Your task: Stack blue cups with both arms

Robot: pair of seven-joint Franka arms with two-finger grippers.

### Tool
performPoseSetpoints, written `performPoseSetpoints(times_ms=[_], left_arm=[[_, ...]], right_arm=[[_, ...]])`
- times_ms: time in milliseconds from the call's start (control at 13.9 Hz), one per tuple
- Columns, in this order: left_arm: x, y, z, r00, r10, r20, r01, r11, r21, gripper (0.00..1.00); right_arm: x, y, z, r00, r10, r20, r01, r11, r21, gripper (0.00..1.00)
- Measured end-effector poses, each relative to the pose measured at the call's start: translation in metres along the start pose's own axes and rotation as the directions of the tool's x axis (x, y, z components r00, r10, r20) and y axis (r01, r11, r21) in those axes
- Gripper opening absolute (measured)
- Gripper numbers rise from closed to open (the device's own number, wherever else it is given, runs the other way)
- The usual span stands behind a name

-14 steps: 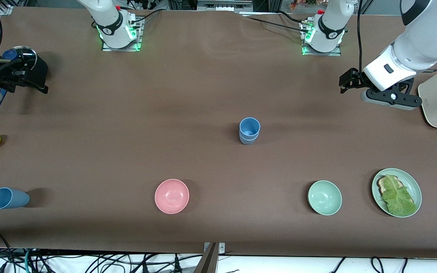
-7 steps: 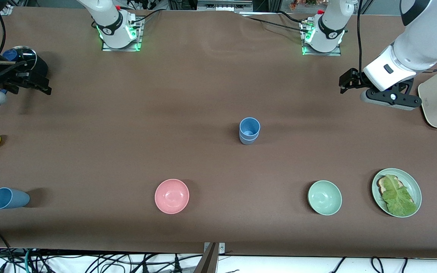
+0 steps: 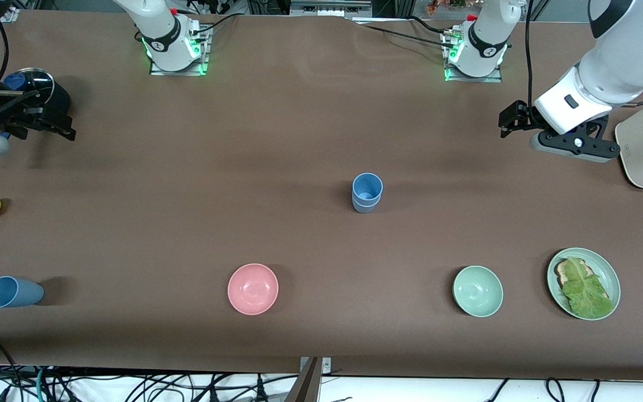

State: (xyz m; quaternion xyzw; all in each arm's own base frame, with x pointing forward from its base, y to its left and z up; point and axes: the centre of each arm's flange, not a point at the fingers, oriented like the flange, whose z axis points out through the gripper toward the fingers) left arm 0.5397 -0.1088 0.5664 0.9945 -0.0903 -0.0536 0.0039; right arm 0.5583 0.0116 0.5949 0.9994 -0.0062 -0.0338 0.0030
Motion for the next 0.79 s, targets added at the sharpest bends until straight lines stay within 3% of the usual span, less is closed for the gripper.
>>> performPoseSetpoints(times_ms=[793], left_arm=[[0.0001,0.0000,0.0002,1.000,0.000,0.000,0.000,1.000,0.000,1.00]], right_arm=[[0.0018,-0.0001,0.0029,1.000,0.000,0.004,0.000,1.000,0.000,1.00]])
